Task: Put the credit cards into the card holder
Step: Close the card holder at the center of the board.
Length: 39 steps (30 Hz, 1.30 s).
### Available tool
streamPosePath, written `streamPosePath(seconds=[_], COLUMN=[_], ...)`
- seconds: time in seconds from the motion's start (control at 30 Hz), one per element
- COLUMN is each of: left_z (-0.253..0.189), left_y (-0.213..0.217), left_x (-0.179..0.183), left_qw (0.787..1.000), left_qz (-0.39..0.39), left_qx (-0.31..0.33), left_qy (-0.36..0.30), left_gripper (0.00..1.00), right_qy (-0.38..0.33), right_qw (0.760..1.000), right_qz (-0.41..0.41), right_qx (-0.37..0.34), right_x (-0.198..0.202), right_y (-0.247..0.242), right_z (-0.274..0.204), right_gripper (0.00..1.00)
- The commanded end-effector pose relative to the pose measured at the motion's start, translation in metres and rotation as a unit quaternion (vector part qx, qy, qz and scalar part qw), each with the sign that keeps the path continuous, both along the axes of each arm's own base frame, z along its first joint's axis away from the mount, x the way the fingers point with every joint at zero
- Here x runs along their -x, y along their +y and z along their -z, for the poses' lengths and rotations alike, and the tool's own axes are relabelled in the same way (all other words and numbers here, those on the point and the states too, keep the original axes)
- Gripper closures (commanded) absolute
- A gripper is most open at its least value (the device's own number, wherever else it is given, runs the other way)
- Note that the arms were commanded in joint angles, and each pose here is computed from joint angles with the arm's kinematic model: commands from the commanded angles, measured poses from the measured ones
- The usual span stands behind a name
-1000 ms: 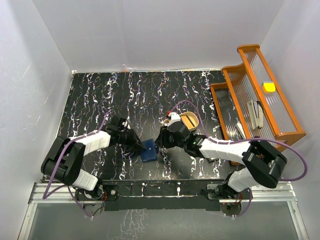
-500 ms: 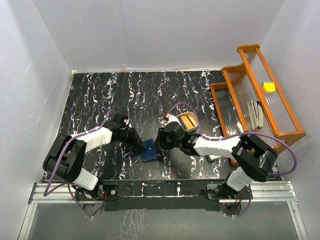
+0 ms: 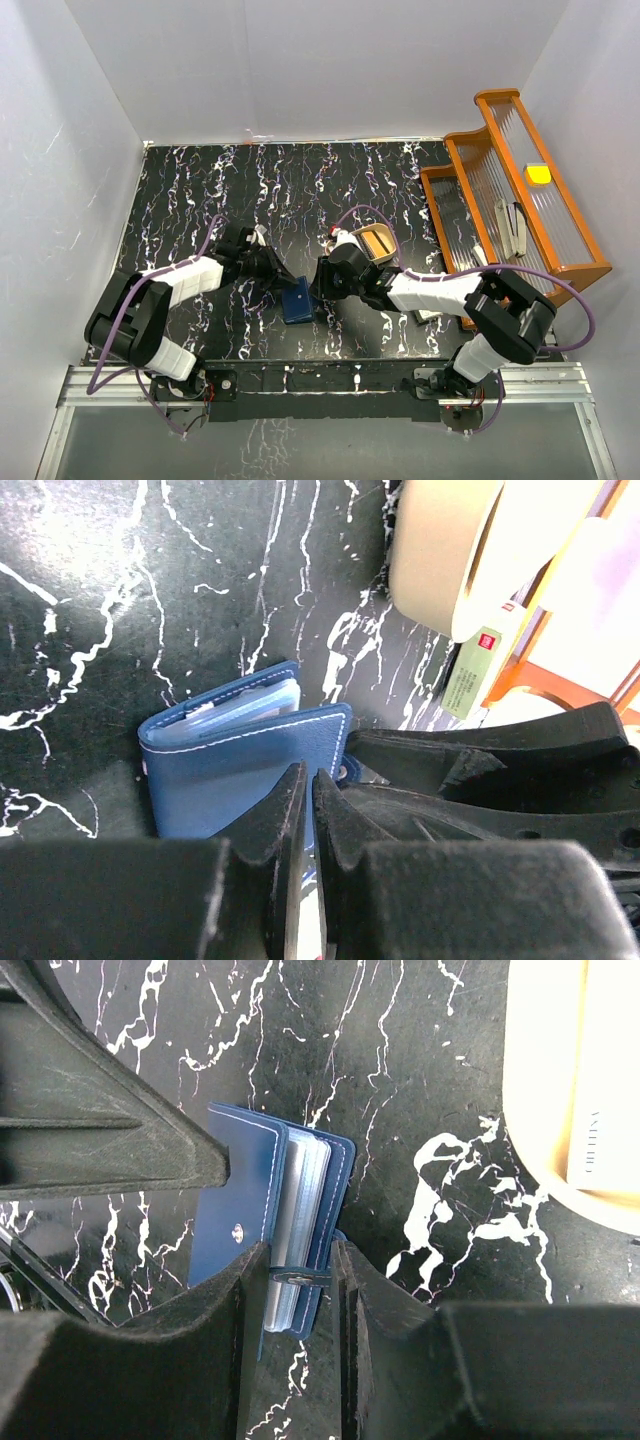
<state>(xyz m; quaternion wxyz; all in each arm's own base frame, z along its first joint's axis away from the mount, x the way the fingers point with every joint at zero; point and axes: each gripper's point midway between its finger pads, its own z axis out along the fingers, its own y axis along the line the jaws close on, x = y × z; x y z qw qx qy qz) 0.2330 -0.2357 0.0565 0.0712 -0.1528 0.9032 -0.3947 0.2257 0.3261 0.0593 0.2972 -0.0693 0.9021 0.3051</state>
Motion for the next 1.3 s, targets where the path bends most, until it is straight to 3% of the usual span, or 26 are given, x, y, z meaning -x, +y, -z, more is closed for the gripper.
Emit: streamPosePath(seconds=[0.0,0.4,0.77,0.93,1.27], left_z=[0.012,0.044,0.048,0.052,0.060], left_y=[-0.001,0.016,0.022,0.025,0.028], left_x=[0.004,0.011,0.015,0.018,0.022], left_qw=[1.000,0.998,0.996,0.995,0.994], left_qz=[0.008,0.003,-0.006,-0.010,-0.013], left_qx=[0.003,-0.068,-0.084,-0.095,-0.106], left_qy=[-0.001,0.004,0.009,0.022,0.036], left_gripper=[0.95,0.96,0.96,0.97,0.96], right_qy=[-0.030,0.009,0.026,0.019,0.035], right_qw=[0.999,0.999,0.996,0.996,0.997], right_qz=[-0.001,0.025,-0.040,-0.056,-0.066], right_qx=[-0.024,-0.044,-0.072,-0.060,-0.034], right_x=[-0.010,-0.005,-0.002,0.002,0.007], right_y=[0.008,0.007,0.040,0.036,0.031], right_z=[-0.033,-0.032,-0.028,-0.030,-0.015], right_gripper=[0.70,0.58,0.63,0.70,0.71])
